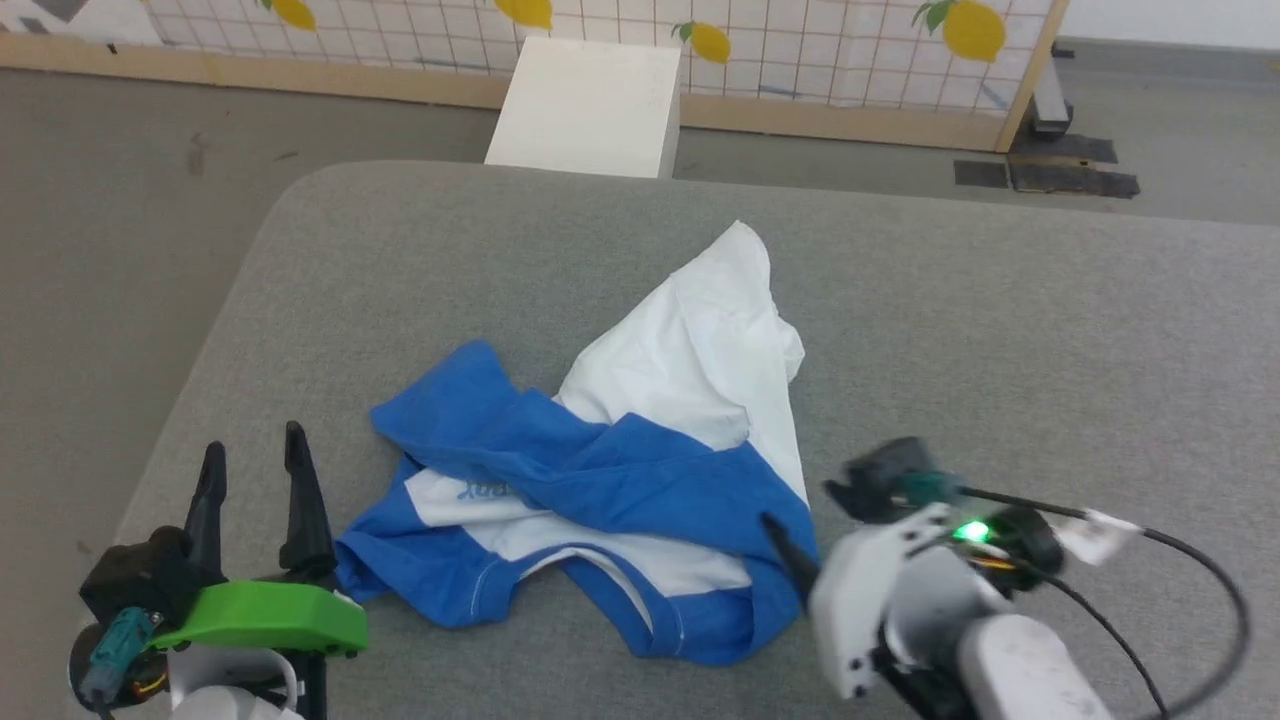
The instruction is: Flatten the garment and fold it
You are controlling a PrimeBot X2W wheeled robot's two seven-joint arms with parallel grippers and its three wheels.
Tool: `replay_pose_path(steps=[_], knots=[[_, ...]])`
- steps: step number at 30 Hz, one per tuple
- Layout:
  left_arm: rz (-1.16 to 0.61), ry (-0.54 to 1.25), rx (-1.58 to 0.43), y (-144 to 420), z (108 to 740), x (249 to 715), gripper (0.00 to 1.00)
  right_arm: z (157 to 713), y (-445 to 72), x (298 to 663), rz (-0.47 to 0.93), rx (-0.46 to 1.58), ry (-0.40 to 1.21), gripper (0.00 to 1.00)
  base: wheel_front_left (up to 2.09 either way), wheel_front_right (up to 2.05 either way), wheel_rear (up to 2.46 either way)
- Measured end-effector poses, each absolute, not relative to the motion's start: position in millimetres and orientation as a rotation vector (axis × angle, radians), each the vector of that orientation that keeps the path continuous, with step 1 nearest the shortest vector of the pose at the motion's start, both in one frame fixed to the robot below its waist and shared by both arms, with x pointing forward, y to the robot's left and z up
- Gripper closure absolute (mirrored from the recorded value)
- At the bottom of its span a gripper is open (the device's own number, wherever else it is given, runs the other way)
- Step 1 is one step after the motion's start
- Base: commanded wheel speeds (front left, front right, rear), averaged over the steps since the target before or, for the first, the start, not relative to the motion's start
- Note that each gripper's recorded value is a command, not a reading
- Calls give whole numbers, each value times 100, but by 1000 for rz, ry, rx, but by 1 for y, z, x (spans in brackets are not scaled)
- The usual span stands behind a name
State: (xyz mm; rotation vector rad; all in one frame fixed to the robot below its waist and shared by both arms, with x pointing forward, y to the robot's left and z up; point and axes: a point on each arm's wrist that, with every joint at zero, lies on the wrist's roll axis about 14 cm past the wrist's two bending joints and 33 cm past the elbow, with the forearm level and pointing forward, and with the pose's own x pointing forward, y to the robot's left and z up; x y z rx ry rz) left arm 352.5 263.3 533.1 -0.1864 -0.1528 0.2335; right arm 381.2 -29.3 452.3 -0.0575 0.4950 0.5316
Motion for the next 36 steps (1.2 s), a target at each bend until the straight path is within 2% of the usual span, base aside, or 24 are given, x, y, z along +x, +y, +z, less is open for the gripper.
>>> replay_pose_path(steps=[3, 9, 17, 18, 19, 22, 28, 32, 36], knots=[[239, -143, -184, 263, 528, 352, 0, 438, -6, 378, 611, -182, 577, 0, 0, 0, 0], [253, -109, -192, 267, 514, 351, 0, 416, 9, 386, 668, -333, 642, 0, 0, 0, 0], [280, -93, -205, 274, 507, 350, 0, 384, 10, 385, 693, -385, 741, 0, 0, 0, 0], [279, -92, -204, 274, 506, 350, 0, 384, 11, 386, 695, -380, 737, 84, 0, 0, 0], [281, -91, -204, 275, 506, 350, 0, 387, 12, 389, 696, -370, 721, 100, 0, 0, 0], [276, -93, -193, 274, 506, 350, 0, 396, 13, 393, 690, -308, 685, 100, 0, 0, 0], [242, -111, -205, 265, 511, 351, 0, 469, -10, 434, 562, -41, 433, 100, 0, 0, 0], [210, -120, -214, 256, 514, 355, 0, 500, -86, 453, 330, 96, 320, 100, 0, 0, 0], [171, -119, -225, 243, 514, 359, 0, 490, -188, 440, 37, 177, 326, 100, 0, 0, 0]])
